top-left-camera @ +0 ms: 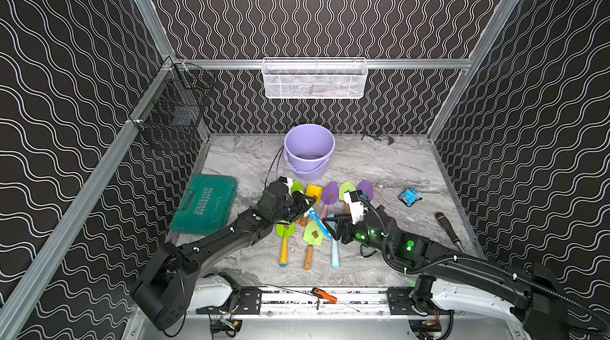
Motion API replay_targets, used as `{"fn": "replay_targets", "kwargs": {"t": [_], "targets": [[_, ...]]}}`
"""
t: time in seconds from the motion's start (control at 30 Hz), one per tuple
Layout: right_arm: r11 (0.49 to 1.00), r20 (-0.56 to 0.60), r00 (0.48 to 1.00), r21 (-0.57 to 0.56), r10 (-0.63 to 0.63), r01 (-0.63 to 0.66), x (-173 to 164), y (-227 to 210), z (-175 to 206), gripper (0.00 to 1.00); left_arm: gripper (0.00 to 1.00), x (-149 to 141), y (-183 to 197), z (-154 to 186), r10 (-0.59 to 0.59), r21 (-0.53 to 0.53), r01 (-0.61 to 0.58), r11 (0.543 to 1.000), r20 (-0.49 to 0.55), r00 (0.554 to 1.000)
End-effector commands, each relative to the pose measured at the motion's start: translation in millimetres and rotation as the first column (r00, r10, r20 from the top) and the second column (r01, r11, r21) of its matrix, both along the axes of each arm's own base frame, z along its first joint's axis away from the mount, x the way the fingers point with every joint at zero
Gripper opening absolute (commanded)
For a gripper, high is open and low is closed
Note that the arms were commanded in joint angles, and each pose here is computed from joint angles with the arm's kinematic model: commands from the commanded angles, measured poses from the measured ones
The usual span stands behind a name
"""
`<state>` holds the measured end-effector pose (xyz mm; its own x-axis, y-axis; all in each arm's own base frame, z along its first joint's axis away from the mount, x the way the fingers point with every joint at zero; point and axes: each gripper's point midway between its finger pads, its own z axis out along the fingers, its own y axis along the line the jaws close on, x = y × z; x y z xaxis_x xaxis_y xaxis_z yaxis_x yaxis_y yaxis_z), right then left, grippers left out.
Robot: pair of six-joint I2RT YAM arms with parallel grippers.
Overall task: Brush the soil off the hand trowel and place it into the bucket
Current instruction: Pick up the brush from the center of the board.
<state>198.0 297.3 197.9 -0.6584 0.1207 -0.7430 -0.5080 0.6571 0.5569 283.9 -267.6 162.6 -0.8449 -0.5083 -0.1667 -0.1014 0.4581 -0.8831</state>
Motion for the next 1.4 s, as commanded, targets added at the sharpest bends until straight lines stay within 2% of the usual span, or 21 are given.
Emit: {"fn": "replay_targets", "kwargs": {"t": [0.0, 0.07, 0.6, 0.83, 1.37], "targets": [[0.995, 0.042, 0.998, 0.081, 0.047, -0.05, -1.1, 15.2, 20.4, 0.64, 0.04, 2.7, -2.3, 14.4, 0.007, -0.044, -0.007, 0.999, 0.017, 1.0], [0.993, 0.057, 0.997, 0.103, 0.056, -0.061, -1.1, 18.5, 23.6, 0.63, 0.04, 2.0, -1.6, 15.7, 0.004, -0.035, -0.003, 0.999, 0.019, 1.0], [0.995, 0.002, 0.996, 0.048, 0.084, -0.084, 0.2, 30.4, 3.8, 0.51, 0.03, 1.2, 0.6, 20.4, 0.018, -0.059, -0.017, 0.998, 0.027, 0.999], [0.995, -0.003, 0.995, 0.043, 0.095, -0.095, 1.4, 36.1, 2.6, 0.39, 0.03, 0.8, 0.6, 20.6, 0.019, -0.062, -0.017, 0.998, 0.029, 0.999], [0.993, -0.026, 0.993, 0.039, 0.115, -0.114, 1.7, 44.8, -3.1, 0.35, 0.04, -1.5, 0.0, 13.6, 0.012, -0.07, -0.01, 0.998, 0.022, 1.0]]}}
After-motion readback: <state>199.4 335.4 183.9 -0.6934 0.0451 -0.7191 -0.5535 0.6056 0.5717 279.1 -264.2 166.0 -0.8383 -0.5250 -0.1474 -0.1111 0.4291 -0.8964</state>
